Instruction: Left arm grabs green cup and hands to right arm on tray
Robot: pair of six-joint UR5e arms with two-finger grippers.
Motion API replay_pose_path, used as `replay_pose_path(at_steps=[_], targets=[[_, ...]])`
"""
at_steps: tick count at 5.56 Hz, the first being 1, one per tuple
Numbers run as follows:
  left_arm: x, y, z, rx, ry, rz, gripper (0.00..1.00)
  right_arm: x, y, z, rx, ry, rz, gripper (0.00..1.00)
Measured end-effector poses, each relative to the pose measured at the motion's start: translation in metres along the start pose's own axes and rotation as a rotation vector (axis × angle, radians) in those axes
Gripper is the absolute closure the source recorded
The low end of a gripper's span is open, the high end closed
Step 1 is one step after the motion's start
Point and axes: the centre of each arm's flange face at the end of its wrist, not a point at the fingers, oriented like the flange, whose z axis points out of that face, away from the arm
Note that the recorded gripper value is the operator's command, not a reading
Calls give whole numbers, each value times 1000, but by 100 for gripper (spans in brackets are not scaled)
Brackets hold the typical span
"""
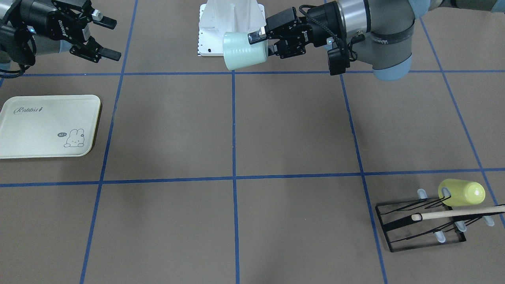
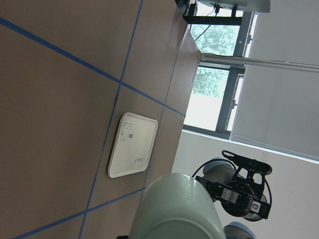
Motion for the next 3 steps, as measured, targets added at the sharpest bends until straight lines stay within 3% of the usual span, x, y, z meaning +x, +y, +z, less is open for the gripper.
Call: replay_pose_path(at_steps=[1, 2, 3], targets=[[2, 7, 5, -27, 22, -18, 100, -2, 14, 13, -14, -111, 52, 0], [1, 13, 10, -46, 28, -24, 100, -6, 26, 35, -26, -185, 87, 0], [0, 18, 16, -60, 28, -28, 100, -5, 34, 58, -39, -214, 114, 0]])
